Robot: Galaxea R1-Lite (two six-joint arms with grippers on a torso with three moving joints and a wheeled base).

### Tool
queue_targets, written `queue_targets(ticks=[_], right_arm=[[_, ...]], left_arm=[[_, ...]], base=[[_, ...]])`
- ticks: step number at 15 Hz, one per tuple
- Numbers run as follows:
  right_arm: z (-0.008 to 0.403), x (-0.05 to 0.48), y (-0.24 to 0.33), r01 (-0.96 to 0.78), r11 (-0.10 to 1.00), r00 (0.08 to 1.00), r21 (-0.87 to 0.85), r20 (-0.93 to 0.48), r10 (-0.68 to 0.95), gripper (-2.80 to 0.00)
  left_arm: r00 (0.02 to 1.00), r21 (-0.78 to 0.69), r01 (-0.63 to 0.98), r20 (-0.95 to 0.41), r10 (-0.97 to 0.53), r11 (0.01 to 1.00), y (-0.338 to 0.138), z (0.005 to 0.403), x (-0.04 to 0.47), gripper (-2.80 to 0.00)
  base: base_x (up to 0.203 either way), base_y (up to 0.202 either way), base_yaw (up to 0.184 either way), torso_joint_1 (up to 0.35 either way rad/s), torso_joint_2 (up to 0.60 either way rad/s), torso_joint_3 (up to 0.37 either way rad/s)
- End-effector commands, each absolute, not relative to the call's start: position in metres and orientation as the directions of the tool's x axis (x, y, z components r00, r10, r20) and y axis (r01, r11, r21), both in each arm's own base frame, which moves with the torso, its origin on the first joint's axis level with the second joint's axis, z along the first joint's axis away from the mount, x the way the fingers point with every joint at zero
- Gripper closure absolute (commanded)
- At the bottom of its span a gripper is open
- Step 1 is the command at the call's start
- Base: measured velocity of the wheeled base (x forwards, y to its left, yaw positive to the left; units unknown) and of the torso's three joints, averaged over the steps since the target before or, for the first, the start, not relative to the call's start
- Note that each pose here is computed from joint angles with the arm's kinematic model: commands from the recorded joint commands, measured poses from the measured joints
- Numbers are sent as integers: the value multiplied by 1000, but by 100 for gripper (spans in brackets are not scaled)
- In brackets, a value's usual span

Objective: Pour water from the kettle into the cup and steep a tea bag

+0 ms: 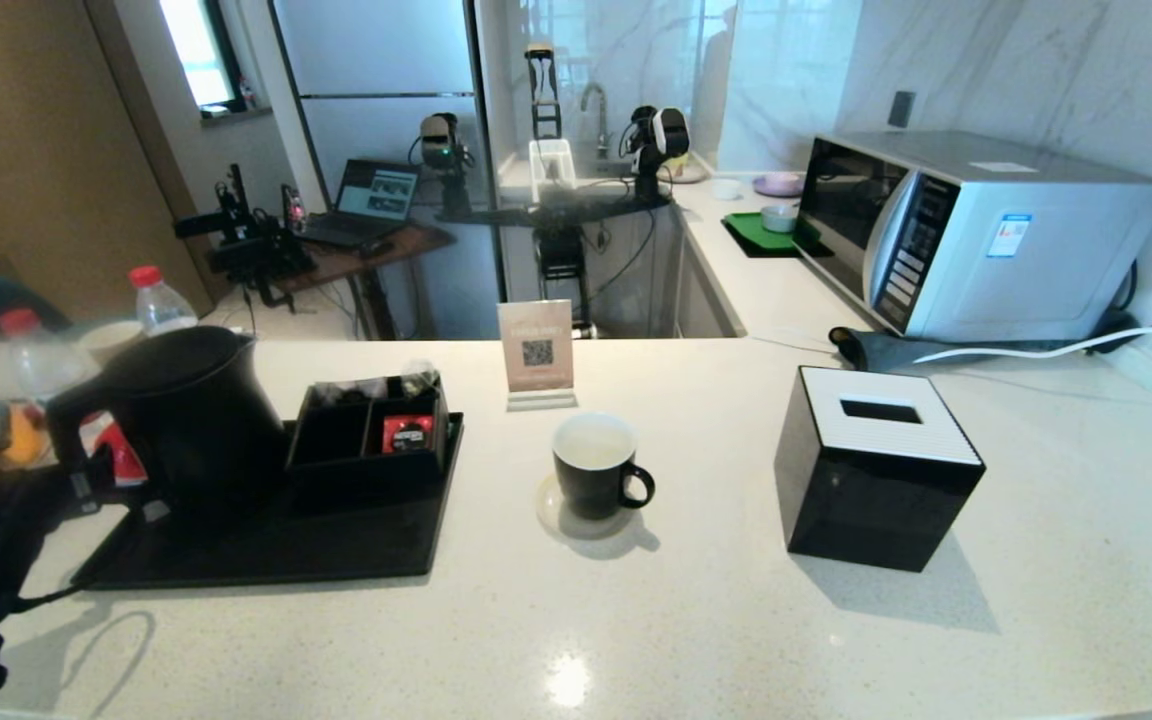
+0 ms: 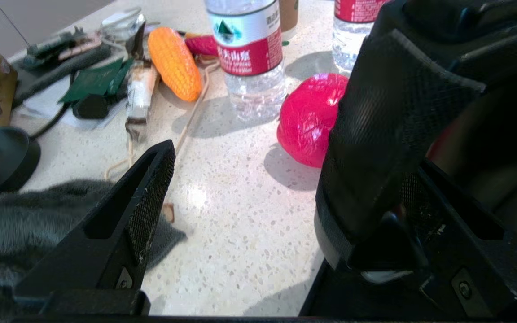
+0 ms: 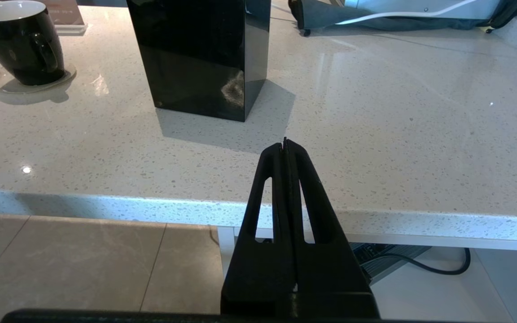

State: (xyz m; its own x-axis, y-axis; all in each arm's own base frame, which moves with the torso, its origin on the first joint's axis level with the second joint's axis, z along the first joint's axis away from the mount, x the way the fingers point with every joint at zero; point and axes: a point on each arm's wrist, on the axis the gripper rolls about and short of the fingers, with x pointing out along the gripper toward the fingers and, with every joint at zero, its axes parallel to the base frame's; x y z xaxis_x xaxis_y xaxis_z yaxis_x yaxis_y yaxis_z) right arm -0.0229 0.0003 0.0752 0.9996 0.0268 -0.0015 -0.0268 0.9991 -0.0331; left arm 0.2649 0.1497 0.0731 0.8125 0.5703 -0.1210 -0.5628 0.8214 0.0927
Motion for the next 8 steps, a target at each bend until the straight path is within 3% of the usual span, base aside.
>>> queue_targets(ticks=[1,8], right_arm=[[75,-23,0,-28,999,1000,-34,-3,28,0],[75,-23,0,-28,999,1000,-34,-3,28,0]], left_arm=[[818,94,-565,-62,571,820,152,78,270,-280],[825,108,-557,-37,563,823,156,78,282,-280]], base=[[0,0,0,0,0,0],[0,0,0,0,0,0]])
